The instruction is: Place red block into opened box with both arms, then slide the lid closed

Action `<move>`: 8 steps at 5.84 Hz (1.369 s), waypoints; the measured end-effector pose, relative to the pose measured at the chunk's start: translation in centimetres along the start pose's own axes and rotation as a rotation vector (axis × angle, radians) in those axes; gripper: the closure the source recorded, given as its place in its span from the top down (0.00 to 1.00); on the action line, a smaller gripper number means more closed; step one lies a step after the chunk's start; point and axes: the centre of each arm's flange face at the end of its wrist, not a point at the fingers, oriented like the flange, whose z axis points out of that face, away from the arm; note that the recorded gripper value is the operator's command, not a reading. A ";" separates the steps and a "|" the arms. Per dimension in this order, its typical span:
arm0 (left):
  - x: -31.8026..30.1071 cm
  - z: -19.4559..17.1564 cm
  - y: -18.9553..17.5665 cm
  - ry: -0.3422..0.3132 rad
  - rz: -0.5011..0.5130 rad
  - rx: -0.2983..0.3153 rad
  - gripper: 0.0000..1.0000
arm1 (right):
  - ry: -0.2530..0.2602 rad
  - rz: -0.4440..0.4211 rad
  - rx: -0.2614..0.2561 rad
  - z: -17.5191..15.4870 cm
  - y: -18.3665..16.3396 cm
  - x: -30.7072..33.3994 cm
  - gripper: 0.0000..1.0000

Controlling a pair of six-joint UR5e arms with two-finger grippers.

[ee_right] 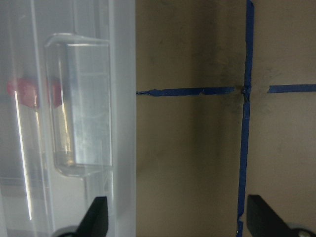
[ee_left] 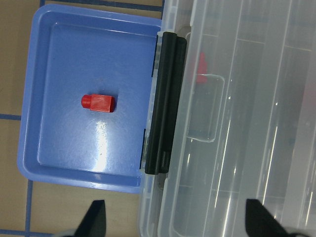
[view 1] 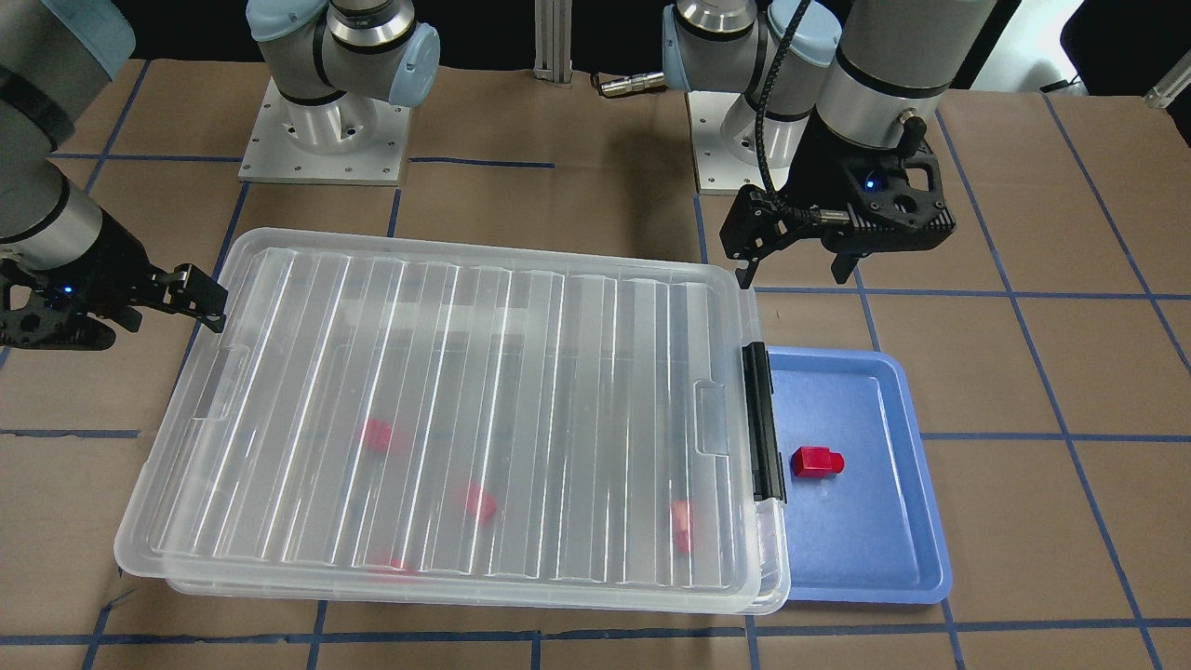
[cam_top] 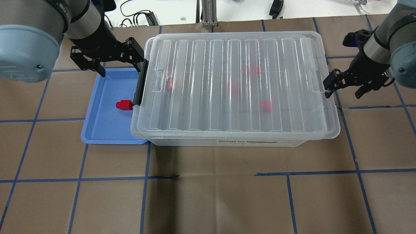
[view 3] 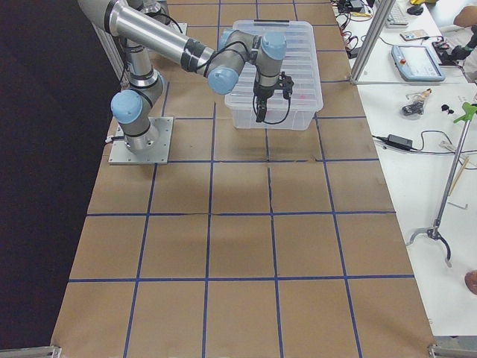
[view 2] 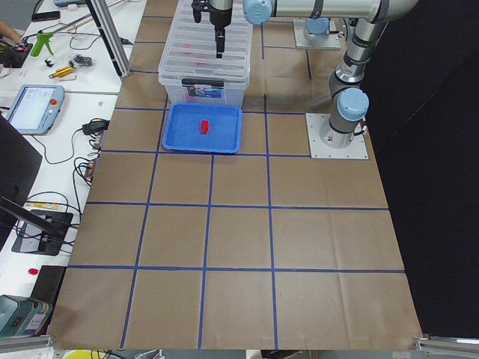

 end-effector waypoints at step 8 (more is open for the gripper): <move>0.0 0.0 0.0 0.000 0.000 -0.001 0.99 | 0.030 0.026 0.013 0.1 0.1 8.6 1.00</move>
